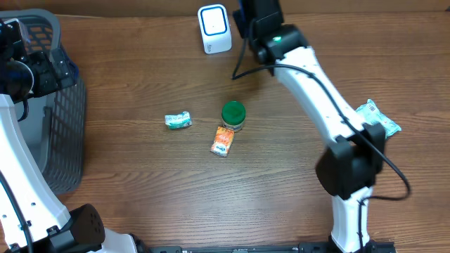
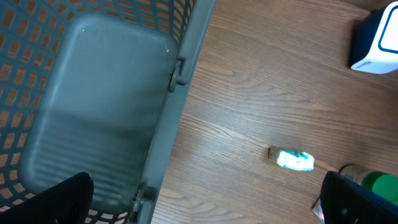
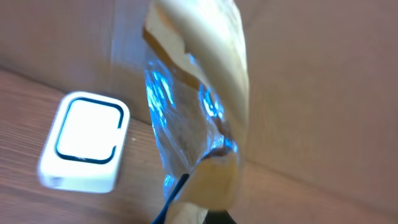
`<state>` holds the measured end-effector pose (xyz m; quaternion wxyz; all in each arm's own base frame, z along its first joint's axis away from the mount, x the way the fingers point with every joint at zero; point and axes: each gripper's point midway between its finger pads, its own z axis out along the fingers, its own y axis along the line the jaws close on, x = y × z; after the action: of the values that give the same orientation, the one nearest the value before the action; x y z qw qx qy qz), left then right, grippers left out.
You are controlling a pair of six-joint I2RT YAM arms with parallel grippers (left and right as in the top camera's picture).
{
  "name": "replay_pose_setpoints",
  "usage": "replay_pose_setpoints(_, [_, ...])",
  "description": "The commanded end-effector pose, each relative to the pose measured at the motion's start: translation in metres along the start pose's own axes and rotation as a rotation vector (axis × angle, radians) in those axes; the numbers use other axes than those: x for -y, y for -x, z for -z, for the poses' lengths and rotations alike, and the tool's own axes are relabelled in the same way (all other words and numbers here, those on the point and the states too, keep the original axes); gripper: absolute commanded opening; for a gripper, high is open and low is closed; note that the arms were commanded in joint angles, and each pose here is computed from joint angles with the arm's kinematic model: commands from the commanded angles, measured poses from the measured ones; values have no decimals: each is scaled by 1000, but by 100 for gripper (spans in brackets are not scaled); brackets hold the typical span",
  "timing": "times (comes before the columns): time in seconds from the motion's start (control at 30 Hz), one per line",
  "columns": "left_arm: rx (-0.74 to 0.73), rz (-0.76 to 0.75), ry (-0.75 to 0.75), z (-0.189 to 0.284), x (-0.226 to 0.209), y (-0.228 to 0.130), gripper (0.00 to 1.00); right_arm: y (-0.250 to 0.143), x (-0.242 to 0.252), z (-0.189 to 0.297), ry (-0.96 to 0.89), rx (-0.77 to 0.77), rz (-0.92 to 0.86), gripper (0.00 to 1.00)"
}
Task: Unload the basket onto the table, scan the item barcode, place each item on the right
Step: 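Hold the snack bag under the scanner with the right gripper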
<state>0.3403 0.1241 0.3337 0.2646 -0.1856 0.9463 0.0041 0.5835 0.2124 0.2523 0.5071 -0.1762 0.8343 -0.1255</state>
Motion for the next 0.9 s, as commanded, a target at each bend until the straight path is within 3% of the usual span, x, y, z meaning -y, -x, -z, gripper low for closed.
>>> replay_pose_setpoints(0.0, [-1,-21,-4,-1,1,1,100,9,-2,-9,-86,37,231,4])
replay_pose_setpoints(0.37, [-1,-21,-4,-1,1,1,99,-11,-47,-54,-113,67,476,4])
replay_pose_setpoints(0.87, [-1,-21,-4,-1,1,1,100,-52,-71,-83,-111,-1,566,4])
